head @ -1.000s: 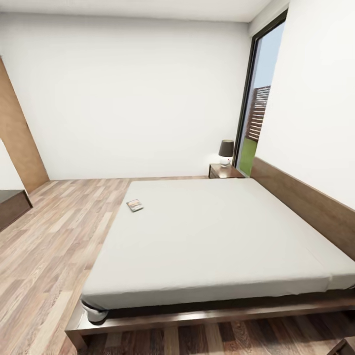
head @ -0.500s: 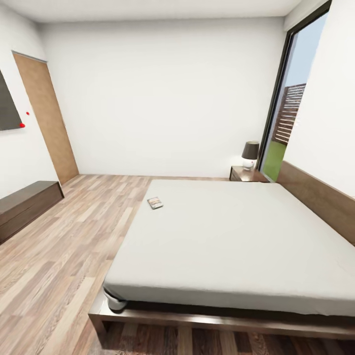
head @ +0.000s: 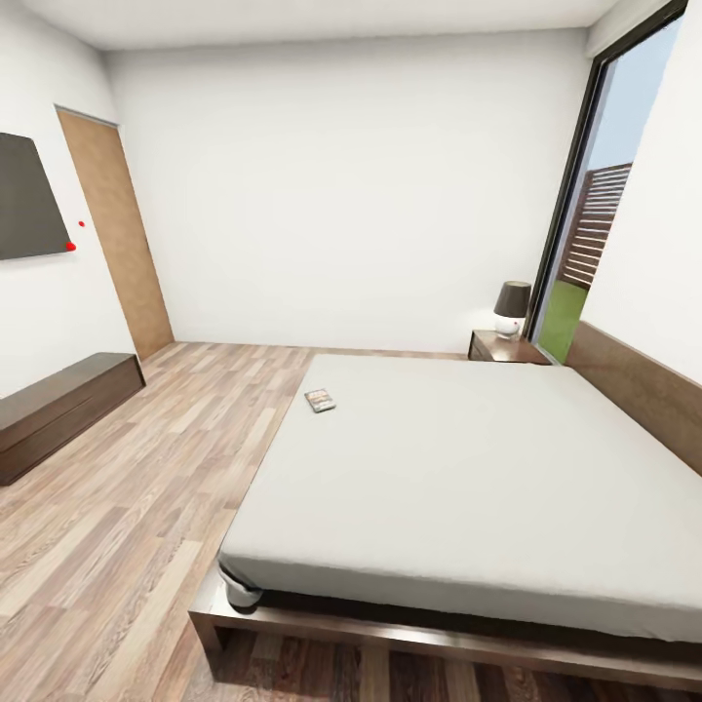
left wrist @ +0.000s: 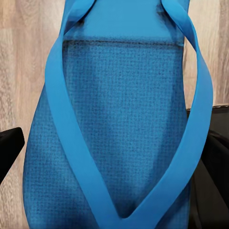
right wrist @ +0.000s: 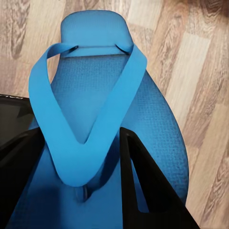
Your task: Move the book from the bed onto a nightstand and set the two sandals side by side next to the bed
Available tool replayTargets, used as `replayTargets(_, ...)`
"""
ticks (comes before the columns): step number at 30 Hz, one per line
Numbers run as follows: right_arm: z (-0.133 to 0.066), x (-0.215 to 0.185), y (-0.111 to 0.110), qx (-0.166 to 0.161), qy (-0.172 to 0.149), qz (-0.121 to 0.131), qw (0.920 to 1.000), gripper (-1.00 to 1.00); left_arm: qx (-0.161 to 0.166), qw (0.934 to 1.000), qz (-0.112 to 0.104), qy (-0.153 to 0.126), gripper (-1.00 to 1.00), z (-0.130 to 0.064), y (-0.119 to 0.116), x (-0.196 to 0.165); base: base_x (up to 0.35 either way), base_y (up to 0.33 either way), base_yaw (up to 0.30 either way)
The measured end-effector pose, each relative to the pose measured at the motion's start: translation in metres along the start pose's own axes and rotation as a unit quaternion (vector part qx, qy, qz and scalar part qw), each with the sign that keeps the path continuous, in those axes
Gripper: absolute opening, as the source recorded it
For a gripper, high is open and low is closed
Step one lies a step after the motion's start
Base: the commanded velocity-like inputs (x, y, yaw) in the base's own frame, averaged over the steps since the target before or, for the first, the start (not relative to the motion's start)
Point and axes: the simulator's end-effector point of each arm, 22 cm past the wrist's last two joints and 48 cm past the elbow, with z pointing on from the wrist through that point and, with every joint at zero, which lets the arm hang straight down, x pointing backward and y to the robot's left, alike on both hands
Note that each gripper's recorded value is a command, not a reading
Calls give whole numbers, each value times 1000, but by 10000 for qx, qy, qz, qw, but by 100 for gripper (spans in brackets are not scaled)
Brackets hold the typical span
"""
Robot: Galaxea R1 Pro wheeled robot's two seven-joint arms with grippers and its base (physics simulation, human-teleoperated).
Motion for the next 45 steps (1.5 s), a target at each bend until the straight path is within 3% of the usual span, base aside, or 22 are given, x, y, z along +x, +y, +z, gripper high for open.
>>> replayTargets(14, 0, 0, 0, -1, -1, 2, 10000, -100, 0, 10000, 0, -5, -100, 0, 0, 0, 0, 0, 167)
replayTargets(33, 0, -3, 0, 2, -38, 5, 10000, -100, -2, 10000, -7, -3, -100, 0, 0, 0, 0, 0, 12)
replayTargets(40, 1, -11, 4, -15, -113, 9, 9999, -100, -6, 10000, 3, 38, -100, 0, 0, 1, 0, 0, 0)
replayTargets(45, 2, -34, 3, 4, -353, 27, 9994, -100, -45, 9999, 26, 147, -100, 1, 2, 3, 0, 0, 0)
